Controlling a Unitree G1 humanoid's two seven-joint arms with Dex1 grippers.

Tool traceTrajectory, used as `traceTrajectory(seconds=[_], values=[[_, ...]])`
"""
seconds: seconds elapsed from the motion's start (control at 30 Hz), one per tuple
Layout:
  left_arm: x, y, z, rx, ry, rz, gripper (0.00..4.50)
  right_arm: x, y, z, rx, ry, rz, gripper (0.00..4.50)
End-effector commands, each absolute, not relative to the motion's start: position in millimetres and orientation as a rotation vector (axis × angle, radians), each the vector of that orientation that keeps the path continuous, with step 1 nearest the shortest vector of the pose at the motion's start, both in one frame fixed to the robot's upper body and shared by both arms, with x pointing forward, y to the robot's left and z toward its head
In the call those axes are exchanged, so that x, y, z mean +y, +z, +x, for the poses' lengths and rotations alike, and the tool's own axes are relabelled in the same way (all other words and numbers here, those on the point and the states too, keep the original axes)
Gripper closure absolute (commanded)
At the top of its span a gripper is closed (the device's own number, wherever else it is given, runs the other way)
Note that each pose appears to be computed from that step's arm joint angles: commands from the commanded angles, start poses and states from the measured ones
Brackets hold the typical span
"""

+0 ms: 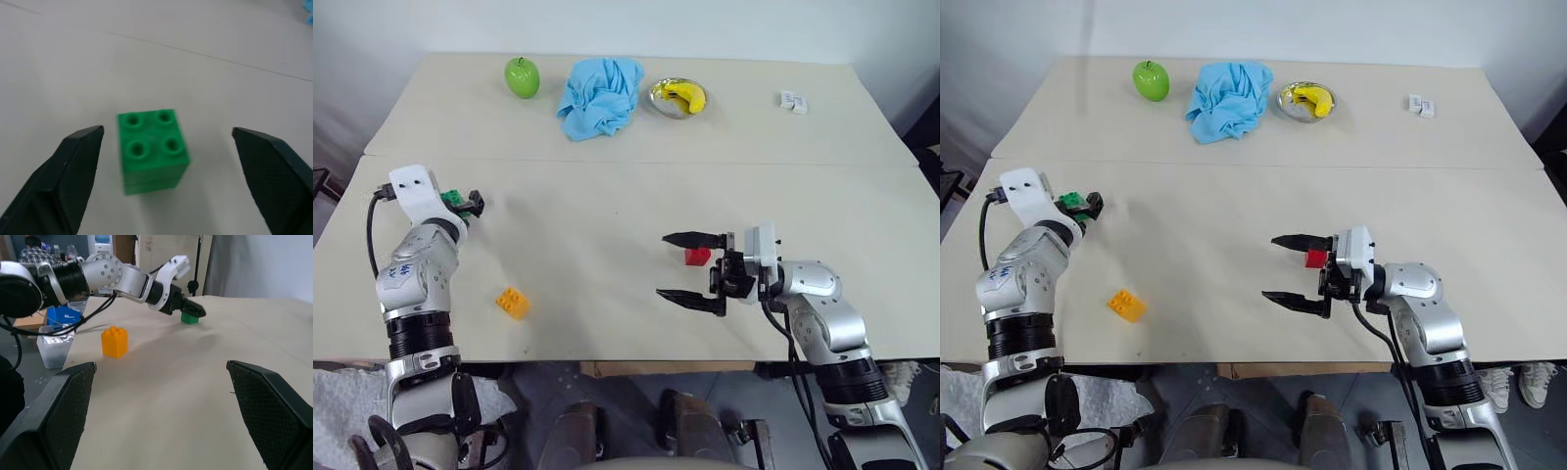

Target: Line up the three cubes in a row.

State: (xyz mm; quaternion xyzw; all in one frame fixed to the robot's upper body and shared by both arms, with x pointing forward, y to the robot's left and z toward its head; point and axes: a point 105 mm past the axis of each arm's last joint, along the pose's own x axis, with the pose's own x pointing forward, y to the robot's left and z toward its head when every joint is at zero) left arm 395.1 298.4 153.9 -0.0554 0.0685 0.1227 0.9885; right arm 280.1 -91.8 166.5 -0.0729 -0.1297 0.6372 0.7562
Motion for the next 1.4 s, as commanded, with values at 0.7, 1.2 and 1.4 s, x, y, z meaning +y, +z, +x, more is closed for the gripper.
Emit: traceTrajectory(seconds=[0.7, 1.2, 1.4], values=[[152, 240, 331, -0.099, -1.333, 0.300, 3.02, -189, 189, 259, -0.232, 1.109, -0.309, 0.00], [58, 162, 372, 0.126, -1.517, 0.538, 3.02, -211, 174, 240, -0.164, 0.997, -0.331, 0.00], [58, 158, 379, 0.126, -1.498, 0.561, 3.02, -205, 167, 235, -0.153, 0.993, -0.313, 0.00]])
